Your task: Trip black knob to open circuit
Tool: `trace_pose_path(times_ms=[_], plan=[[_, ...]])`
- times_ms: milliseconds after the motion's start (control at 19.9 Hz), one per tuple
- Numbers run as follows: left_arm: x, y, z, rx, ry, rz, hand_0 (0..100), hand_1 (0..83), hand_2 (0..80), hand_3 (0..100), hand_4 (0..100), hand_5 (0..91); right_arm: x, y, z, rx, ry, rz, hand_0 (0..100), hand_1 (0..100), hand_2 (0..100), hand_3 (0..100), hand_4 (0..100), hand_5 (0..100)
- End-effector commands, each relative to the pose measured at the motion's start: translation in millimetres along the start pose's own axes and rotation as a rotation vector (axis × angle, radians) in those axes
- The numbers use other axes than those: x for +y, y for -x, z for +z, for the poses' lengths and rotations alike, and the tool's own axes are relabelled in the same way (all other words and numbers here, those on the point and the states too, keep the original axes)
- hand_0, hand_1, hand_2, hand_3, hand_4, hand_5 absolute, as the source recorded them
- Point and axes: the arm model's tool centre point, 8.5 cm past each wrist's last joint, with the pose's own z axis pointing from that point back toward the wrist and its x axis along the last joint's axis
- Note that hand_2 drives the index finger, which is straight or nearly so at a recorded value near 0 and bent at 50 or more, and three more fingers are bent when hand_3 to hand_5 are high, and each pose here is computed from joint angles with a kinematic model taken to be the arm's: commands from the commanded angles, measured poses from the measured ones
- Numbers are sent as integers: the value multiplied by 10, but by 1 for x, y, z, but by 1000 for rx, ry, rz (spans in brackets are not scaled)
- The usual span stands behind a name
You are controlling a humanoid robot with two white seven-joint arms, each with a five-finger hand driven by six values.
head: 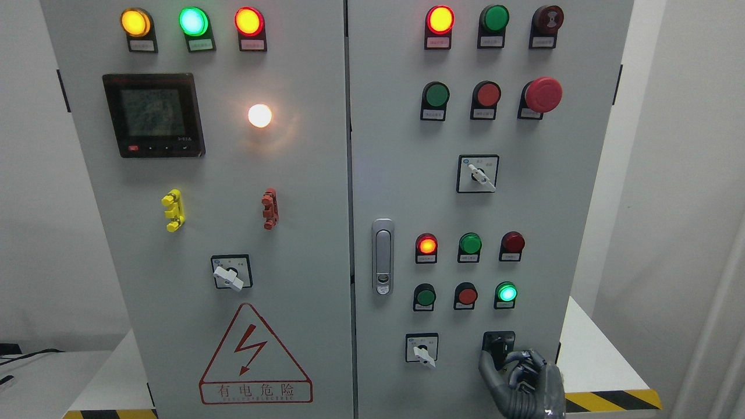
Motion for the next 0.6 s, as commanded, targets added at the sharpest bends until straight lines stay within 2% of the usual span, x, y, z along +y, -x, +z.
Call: trace_pose_path(times_ms=[0, 552], plan=[[-1, 0, 0, 0, 7, -30, 120, 389, 0, 0, 0, 0, -1, 1, 0, -5, 7, 18, 182, 764, 599, 990, 944, 993], [-1, 0, 0, -2, 7, -30, 120, 389, 0, 0, 0, 0, -2, 1, 0, -19, 22, 61, 172, 762, 595, 988, 938, 991]])
